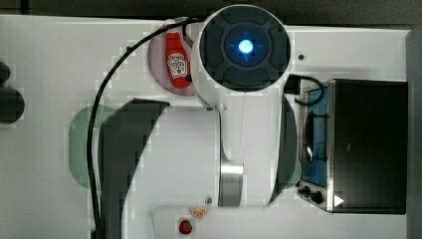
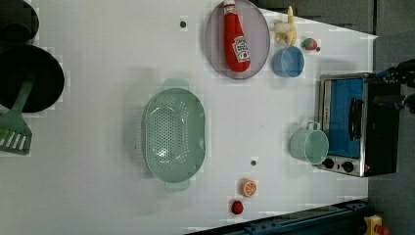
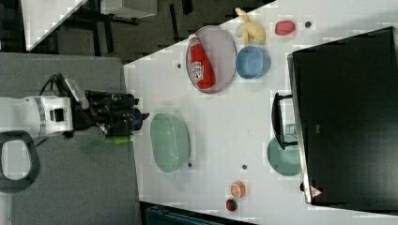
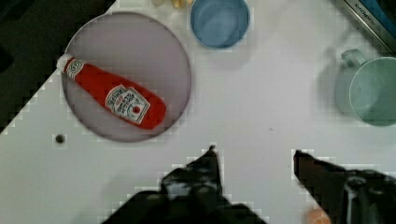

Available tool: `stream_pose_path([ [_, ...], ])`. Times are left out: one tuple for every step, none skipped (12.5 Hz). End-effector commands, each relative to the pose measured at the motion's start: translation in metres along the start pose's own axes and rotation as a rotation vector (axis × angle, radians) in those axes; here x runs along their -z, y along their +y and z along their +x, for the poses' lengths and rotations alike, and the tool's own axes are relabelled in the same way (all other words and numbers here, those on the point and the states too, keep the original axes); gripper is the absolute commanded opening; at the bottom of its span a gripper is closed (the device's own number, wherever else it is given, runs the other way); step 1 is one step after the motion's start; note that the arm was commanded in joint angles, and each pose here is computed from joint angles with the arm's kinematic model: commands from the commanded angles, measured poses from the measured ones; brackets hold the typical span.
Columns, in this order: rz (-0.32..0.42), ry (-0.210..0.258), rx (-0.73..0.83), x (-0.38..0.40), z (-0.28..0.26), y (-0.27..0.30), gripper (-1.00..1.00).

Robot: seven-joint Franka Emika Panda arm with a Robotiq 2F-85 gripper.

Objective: Drag strainer left to right.

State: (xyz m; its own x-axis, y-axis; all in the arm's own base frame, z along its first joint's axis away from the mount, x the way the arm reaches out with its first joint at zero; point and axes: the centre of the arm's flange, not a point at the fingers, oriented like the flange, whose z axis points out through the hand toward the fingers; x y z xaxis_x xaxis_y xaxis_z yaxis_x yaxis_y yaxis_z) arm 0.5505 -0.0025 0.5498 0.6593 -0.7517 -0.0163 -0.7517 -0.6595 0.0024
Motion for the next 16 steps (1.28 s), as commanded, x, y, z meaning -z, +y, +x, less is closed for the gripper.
stream_pose_path([
  [0.008, 0.035, -0.162, 0.085, -0.096, 0.116, 0.60],
  [0.008, 0.034, -0.160, 0.085, -0.097, 0.115, 0.82],
  [0.005, 0.033, -0.151, 0.084, -0.101, 0.111, 0.99],
  [-0.002, 0.037, -0.129, 0.082, -0.108, 0.103, 1.00],
  [-0.014, 0.042, -0.096, 0.078, -0.120, 0.091, 1.00],
  [-0.027, 0.052, -0.054, 0.075, -0.136, 0.075, 1.00],
  [-0.044, 0.063, -0.007, 0.069, -0.154, 0.058, 1.00],
  [-0.048, 0.082, 0.038, 0.064, -0.172, 0.039, 1.00],
  [-0.041, 0.105, 0.077, 0.058, -0.190, 0.021, 1.00],
  [-0.042, 0.122, 0.121, 0.050, -0.208, 0.003, 1.00],
  [-0.047, 0.132, 0.155, 0.039, -0.226, -0.015, 1.00],
  [-0.057, 0.133, 0.168, 0.024, -0.243, -0.031, 1.00],
  [-0.068, 0.130, 0.153, 0.007, -0.259, -0.046, 1.00],
  [-0.077, 0.124, 0.119, -0.013, -0.274, -0.060, 1.00],
  [-0.087, 0.114, 0.068, -0.035, -0.287, -0.073, 1.00],
  [-0.089, 0.102, 0.003, -0.059, -0.297, -0.084, 1.00],
])
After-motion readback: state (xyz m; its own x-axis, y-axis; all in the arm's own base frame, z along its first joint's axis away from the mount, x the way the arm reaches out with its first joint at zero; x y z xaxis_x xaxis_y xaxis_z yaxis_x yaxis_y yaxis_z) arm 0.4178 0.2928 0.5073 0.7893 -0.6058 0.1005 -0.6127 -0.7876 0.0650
